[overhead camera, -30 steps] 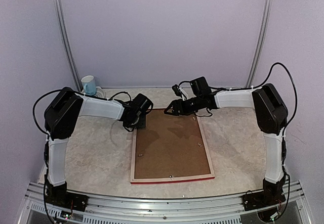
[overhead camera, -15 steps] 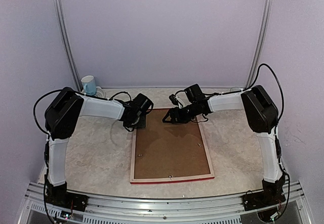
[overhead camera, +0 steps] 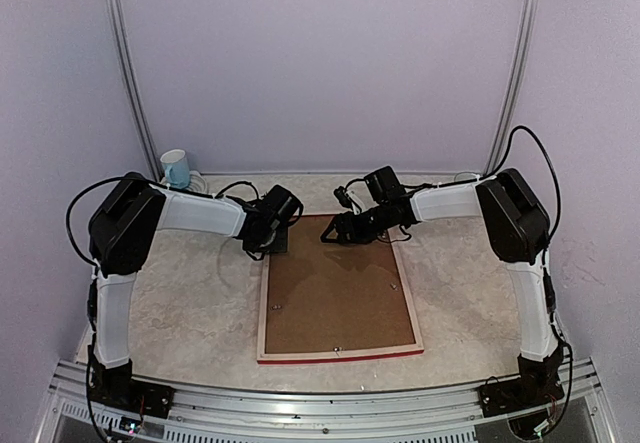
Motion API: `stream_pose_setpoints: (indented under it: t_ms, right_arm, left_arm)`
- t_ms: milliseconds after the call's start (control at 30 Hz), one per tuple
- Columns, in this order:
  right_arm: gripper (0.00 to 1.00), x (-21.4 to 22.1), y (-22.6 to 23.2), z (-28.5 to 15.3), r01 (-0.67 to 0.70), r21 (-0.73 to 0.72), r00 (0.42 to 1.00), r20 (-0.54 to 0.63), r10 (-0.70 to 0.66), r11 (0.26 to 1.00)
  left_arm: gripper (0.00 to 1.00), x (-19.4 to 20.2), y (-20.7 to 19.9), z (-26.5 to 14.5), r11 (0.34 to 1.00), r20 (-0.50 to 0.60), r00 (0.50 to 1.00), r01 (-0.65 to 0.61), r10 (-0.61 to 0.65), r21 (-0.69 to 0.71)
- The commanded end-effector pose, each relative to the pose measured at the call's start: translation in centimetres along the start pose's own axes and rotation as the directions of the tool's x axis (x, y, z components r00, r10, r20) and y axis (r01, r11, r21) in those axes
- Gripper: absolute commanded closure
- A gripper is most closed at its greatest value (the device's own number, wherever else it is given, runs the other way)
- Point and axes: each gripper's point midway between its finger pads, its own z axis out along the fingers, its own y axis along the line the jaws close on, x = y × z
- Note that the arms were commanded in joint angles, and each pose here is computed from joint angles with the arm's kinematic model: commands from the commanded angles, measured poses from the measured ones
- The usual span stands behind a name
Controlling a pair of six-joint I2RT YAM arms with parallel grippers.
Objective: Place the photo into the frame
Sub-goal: Press the fastener onto the backboard.
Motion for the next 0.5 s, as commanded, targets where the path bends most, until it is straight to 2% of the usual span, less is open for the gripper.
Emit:
stream_pose_setpoints:
  t_ms: [0,267,467]
  right_arm:
    - [0.30,2.3,-1.0,1.3,-0.030,0.029,0.998,-0.062,0.031,0.999]
    - [0.30,2.3,-1.0,1.4,-0.031,0.027,0.998,-0.062,0.032,0.999]
    - [0.30,2.3,-1.0,1.4,-0.030,0.028,0.998,-0.062,0.032,0.999]
  left_arm:
    - [0.81,0.8,0.7,0.3,1.000,-0.024,1.000,-0.003,0.002,-0.030]
    - [0.73,-3.3,0.3,-2.9,0.999,0.105,0.993,0.049,-0.050,0.013]
    - [0.70,-2.9,-1.0,-2.7,0.998,0.084,0.996,0.030,-0.033,0.048]
